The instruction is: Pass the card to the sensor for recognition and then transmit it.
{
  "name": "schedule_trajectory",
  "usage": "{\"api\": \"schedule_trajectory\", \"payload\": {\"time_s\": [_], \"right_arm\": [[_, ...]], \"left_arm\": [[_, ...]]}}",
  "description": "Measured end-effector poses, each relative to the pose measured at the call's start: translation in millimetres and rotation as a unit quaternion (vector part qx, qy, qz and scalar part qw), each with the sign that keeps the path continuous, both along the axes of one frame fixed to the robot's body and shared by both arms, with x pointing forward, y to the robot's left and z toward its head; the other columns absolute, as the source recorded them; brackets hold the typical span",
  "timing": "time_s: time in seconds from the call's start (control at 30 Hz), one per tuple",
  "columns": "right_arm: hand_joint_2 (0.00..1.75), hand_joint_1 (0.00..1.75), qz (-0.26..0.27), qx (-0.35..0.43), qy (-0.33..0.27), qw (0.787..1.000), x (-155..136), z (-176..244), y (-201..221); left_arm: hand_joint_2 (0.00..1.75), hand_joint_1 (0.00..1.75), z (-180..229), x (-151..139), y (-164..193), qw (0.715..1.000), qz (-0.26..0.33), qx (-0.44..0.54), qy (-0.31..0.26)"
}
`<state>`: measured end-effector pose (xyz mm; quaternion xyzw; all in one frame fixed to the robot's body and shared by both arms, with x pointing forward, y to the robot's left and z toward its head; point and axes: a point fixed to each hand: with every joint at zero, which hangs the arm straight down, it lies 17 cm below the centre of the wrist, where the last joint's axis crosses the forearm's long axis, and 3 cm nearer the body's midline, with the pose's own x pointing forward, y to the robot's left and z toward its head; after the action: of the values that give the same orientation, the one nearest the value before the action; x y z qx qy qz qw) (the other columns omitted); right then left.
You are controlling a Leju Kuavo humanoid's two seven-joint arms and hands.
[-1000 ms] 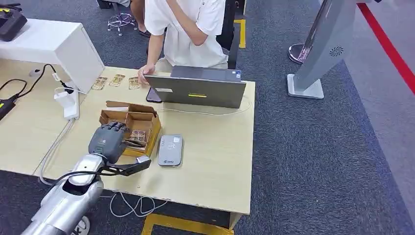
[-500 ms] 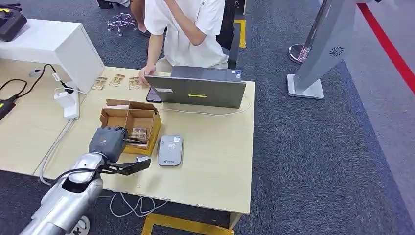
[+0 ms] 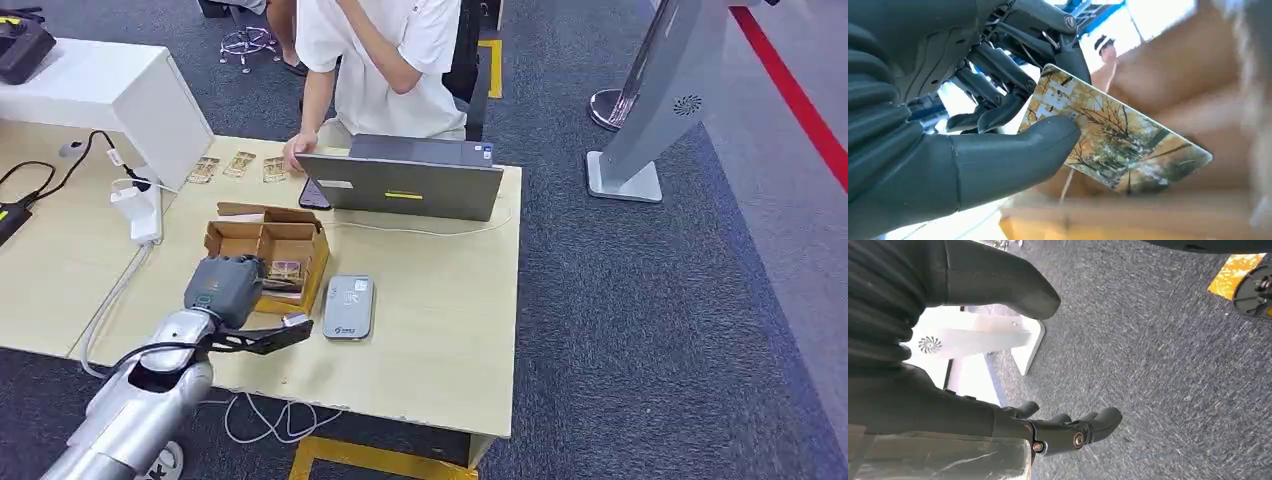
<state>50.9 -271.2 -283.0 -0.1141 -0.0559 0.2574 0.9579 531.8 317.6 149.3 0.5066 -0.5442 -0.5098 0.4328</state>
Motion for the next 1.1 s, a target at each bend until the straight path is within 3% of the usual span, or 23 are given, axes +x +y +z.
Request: {"api": "schedule_trajectory", "payload": {"time_s": [0.33,0.53,0.73,0.83,0.9,1.1], "right_arm": [[1.75,0.0,-0.024,0.004,0.0,1.0,-1.8,-0.2,0.5],[1.75,0.0,-0.022,0.005,-0.003,1.0,-1.0,-0.2,0.7],[1.75,0.0,-0.016,0.005,-0.005,1.0,-0.1,-0.1,0.9],[1.75,0.0,0.006,0.005,-0.011,1.0,3.6,0.2,1.3],[1.75,0.0,0.032,0.006,-0.022,0.999,11.2,1.0,2.8],[1.75,0.0,0.046,0.005,-0.03,0.998,17.8,1.8,1.6]], "left_arm": [[1.75,1.75,163.8,-22.6,-79.4,0.98,-0.121,-0.077,-0.138],[1.75,1.75,238.7,-29.0,-83.4,0.966,-0.141,-0.079,-0.203],[1.75,1.75,275.3,-27.4,-79.0,0.96,-0.133,-0.069,-0.237],[1.75,1.75,302.4,-15.3,-66.0,0.955,-0.093,-0.03,-0.282],[1.75,1.75,324.5,11.5,-50.8,0.943,-0.069,0.025,-0.324],[1.75,1.75,317.8,77.2,-10.5,0.953,-0.012,0.059,-0.296]]}}
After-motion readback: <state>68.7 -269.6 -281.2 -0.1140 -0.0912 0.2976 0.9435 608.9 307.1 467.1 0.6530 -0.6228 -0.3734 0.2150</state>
